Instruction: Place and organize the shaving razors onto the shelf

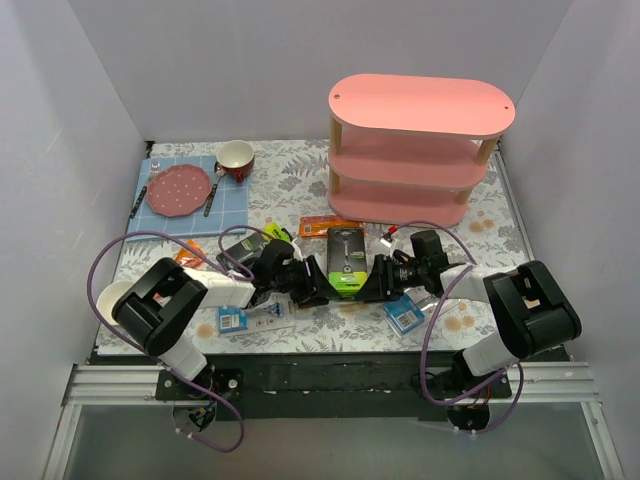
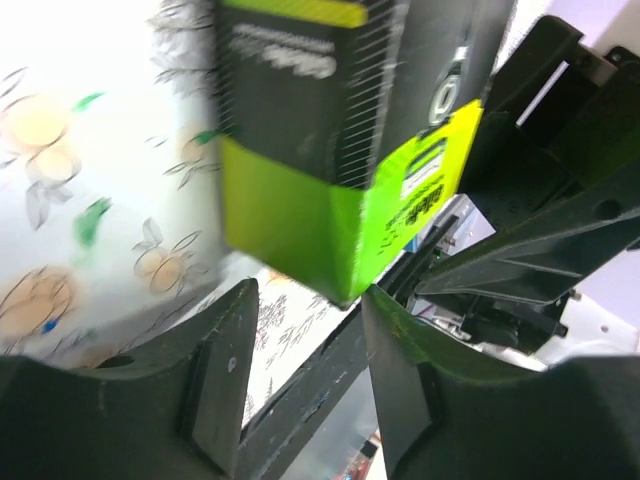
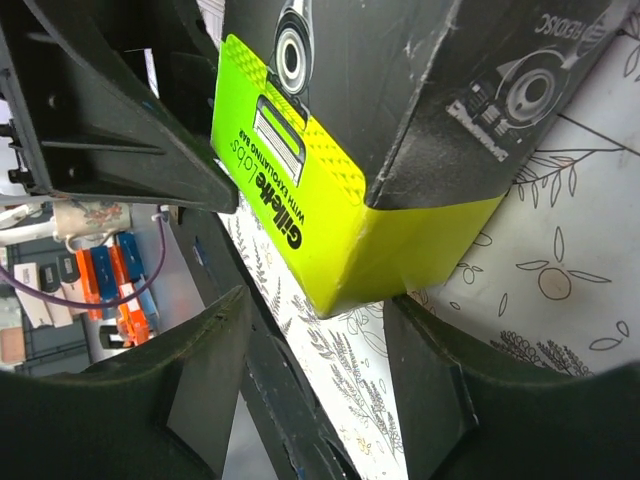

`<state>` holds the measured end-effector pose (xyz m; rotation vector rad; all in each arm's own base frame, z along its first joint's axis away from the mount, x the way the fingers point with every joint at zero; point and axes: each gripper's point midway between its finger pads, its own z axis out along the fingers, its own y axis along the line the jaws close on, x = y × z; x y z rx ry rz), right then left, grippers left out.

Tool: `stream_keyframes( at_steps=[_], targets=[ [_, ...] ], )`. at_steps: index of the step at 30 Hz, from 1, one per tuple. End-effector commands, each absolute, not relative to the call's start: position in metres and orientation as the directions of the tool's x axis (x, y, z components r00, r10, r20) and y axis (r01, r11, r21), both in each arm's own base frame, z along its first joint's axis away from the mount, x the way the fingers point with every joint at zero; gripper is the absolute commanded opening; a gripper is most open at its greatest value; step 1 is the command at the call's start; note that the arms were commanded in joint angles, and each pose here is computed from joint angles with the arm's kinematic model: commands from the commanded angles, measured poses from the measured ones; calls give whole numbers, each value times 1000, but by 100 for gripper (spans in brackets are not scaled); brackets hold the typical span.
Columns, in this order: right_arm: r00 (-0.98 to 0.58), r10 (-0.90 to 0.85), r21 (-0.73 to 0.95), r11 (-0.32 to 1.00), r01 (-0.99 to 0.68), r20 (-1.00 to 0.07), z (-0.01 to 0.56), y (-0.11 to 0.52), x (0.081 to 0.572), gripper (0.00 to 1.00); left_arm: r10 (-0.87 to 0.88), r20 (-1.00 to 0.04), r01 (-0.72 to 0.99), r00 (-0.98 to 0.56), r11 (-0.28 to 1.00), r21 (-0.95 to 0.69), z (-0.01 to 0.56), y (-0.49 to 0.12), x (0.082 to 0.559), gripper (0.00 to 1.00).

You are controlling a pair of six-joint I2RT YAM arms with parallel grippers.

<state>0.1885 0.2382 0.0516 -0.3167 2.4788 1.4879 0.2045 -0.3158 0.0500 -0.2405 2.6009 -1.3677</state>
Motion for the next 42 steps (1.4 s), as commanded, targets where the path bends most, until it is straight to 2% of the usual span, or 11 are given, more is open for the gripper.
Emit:
stream_keyframes(
  at_steps=[1,7,11,14,25,34,38,39,40,41,42],
  targets=[
    [-932,-70,845,403,-352,-355,66,251,201,62,-293,-86,-113,-952,599,-792,59,-299,201,47],
    [-926,-106,845,383,-374,-362,69,264,200,62,-269,-76,-82,-960,533,-842,69,-308,197,43],
    [-917,-135,840,369,-398,-376,71,277,201,63,-282,-33,-117,-959,497,-860,74,-316,201,52],
    [-915,-145,838,368,-403,-377,72,282,205,63,-313,-21,-151,-950,515,-844,64,-312,202,52],
    [-909,-144,826,380,-416,-391,73,277,201,63,-351,-11,-185,-936,519,-834,51,-303,211,41],
    [-910,-121,819,402,-410,-396,70,268,197,64,-384,-55,-167,-922,521,-837,45,-296,229,38],
    [-913,-94,816,420,-398,-397,67,258,198,66,-386,-63,-155,-920,506,-848,45,-294,235,29],
    [-918,-89,817,429,-385,-386,63,256,195,66,-380,-76,-135,-922,499,-856,48,-296,237,15],
    [-921,-82,816,438,-377,-382,62,253,196,67,-371,-77,-126,-925,493,-861,49,-296,236,6],
    [-923,-69,815,448,-367,-378,61,250,197,70,-368,-87,-112,-926,487,-866,54,-298,239,0],
    [-926,-59,813,460,-357,-374,59,248,198,72,-373,-75,-125,-925,485,-866,54,-298,240,0]
  ],
)
